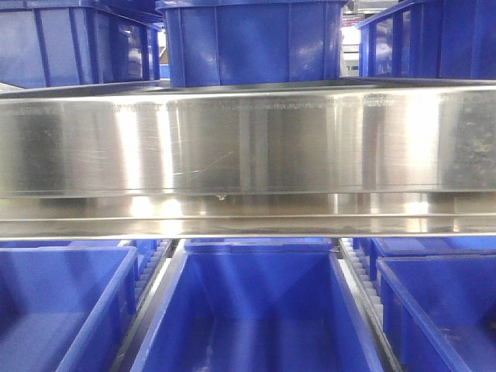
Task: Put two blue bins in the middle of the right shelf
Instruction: 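Lift the light-blue bin off the shelf with both grippers, then drive the base away from the shelf holding the bin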
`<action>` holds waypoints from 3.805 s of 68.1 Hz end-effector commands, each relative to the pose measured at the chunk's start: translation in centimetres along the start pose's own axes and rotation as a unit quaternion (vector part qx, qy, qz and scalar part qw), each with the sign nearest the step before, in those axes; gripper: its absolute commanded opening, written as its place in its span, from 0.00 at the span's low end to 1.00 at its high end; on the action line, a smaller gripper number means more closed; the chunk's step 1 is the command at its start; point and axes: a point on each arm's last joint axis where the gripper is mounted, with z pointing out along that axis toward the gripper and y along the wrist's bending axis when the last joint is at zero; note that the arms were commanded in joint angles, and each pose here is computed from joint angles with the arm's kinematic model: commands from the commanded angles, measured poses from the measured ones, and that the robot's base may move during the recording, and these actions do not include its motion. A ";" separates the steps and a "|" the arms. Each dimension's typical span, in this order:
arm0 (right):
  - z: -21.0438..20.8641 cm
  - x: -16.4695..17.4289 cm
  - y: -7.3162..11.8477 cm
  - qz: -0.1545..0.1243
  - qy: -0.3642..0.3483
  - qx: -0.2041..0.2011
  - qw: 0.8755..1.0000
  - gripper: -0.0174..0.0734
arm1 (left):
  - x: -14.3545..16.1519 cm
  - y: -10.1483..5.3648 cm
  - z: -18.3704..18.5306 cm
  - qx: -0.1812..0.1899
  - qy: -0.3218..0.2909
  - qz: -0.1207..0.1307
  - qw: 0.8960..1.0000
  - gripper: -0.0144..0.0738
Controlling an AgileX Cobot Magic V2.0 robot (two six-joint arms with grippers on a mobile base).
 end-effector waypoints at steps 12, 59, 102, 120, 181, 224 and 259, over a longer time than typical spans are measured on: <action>-0.8 -0.9 0.2 -0.010 -0.046 -0.006 0.999 0.02 | -0.9 -0.8 -1.8 0.030 -0.045 0.011 0.998 0.04; -0.8 -0.9 0.2 -0.010 -0.046 -0.006 0.999 0.02 | -1.1 -0.9 -1.8 0.030 -0.053 0.011 0.998 0.04; -0.8 -0.9 0.2 -0.010 -0.046 -0.006 0.999 0.02 | -1.1 -0.9 -1.8 0.030 -0.053 0.011 0.998 0.04; -0.8 -0.9 0.2 -0.010 -0.046 -0.006 0.999 0.02 | -1.1 -0.9 -1.8 0.030 -0.053 0.011 0.998 0.04; -0.8 -0.9 0.2 -0.010 -0.046 -0.006 0.999 0.02 | -1.1 -0.9 -1.8 0.030 -0.053 0.011 0.998 0.04; -0.8 -0.9 0.2 -0.010 -0.046 -0.006 0.999 0.02 | -1.1 -0.9 -1.8 0.030 -0.053 0.011 0.998 0.04; -0.8 -0.9 0.2 -0.010 -0.046 -0.006 0.999 0.02 | -1.1 -0.9 -1.8 0.030 -0.053 0.011 0.998 0.04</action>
